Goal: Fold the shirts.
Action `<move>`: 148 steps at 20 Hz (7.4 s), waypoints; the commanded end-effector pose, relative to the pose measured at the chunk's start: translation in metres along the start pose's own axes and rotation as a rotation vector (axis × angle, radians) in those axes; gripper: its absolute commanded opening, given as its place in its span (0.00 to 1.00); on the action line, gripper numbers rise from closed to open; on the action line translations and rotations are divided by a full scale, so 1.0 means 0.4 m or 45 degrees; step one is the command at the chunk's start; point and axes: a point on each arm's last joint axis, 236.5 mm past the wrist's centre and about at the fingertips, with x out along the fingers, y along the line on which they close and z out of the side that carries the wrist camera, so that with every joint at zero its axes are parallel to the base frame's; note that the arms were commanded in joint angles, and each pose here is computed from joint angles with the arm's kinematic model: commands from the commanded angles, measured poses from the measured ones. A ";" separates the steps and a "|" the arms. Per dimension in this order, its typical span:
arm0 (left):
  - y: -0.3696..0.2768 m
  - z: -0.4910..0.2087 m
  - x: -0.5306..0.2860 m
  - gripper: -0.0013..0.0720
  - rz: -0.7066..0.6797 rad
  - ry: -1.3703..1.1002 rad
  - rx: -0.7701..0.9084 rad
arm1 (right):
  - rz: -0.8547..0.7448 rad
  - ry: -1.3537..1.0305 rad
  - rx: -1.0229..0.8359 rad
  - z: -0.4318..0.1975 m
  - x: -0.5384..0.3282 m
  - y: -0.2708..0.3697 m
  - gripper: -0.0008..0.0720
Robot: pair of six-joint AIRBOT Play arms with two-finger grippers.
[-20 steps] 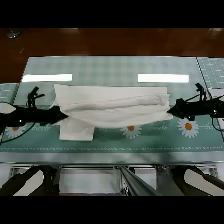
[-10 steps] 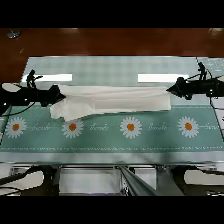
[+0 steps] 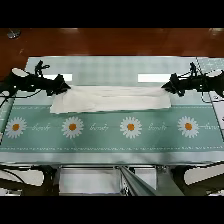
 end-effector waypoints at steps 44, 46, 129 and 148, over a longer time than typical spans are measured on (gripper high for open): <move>-0.728 -0.695 0.341 0.05 -0.253 0.345 0.964 | -0.276 -0.232 -0.481 -0.474 -0.523 0.163 0.04; -0.729 -0.793 0.389 0.05 -0.243 0.452 0.987 | -0.270 -0.235 -0.466 -0.474 -0.523 0.165 0.04; -0.105 -0.532 -0.262 0.06 -0.043 -0.260 0.316 | 0.032 -0.332 -0.651 -0.064 -0.387 0.682 0.04; -0.124 -0.458 -0.283 0.06 -0.064 -0.429 0.314 | -0.844 -0.475 0.367 -0.292 -0.929 -0.095 0.04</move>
